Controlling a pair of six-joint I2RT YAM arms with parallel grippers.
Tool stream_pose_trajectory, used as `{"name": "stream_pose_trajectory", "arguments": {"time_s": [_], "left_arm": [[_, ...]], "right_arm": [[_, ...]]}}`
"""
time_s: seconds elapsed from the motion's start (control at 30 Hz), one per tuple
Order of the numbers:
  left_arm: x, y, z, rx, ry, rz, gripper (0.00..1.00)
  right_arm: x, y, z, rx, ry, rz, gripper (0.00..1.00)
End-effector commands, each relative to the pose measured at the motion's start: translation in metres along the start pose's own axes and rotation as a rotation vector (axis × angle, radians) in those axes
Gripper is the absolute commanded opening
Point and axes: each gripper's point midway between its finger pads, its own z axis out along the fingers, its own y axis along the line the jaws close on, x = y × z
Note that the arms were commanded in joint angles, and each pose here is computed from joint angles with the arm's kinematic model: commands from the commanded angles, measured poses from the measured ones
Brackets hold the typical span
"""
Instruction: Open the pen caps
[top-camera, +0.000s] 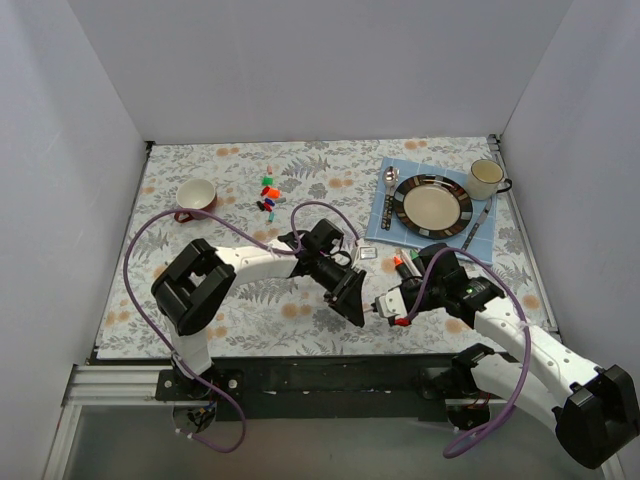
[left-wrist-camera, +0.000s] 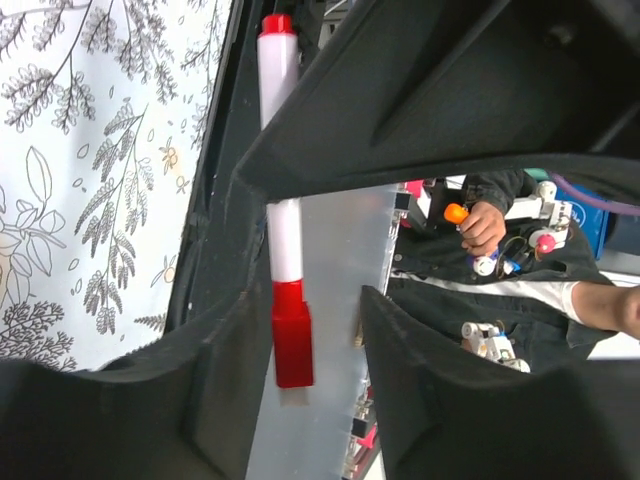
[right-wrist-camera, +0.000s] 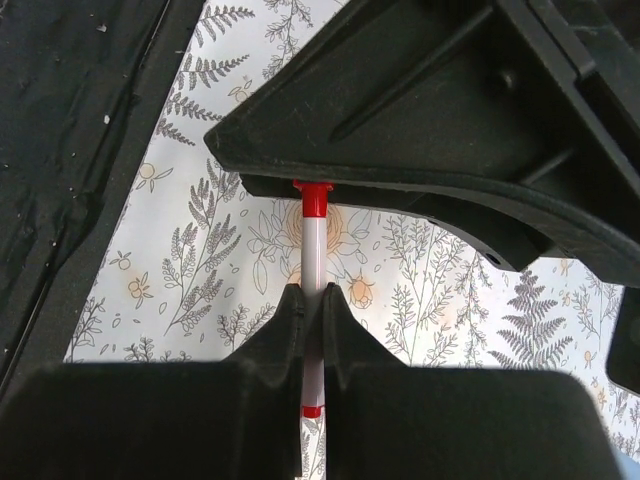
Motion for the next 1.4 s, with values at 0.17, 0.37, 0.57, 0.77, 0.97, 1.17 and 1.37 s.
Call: {"name": "stream_pose_trajectory", "arguments": {"time_s": [0.17,0.37,0.57,0.77,0.97,1.17,1.37], "left_arm": [[-0.010,-0.019,0.001,0.066,0.013,0.034,0.08],[-0.001,-0.016,-0.004,0.019,0.041,0.032,0.00],[0.005,-0.020,-0.038,-0.060,0.000,0.042,0.00],[0.018,-0.022,-0.081,-0.050,-0.104,0.025,0.00],[0.028,-0.026,-0.083,-0.052,-0.120,0.033,0.00],[-0.020,0.016,-0.130,-0.225,-0.352,-0.043,0.00],[-0.102,0.090,-0.242,-0.433,-0.766,-0.184,0.02]], "right_arm": [[-0.003,-0.006,0.002,0.021,-0.004,-0.019,0.01],[0.004,-0.006,0.000,0.025,0.032,-0.016,0.01],[0.019,-0.003,-0.001,0.021,0.099,-0.037,0.01],[0.031,-0.006,-0.003,0.041,0.156,-0.039,0.01],[0.040,-0.018,-0.011,0.098,0.207,-0.035,0.01],[0.040,-0.048,-0.031,0.250,0.214,0.060,0.01],[0.043,-0.074,-0.048,0.398,0.216,0.179,0.01]]}}
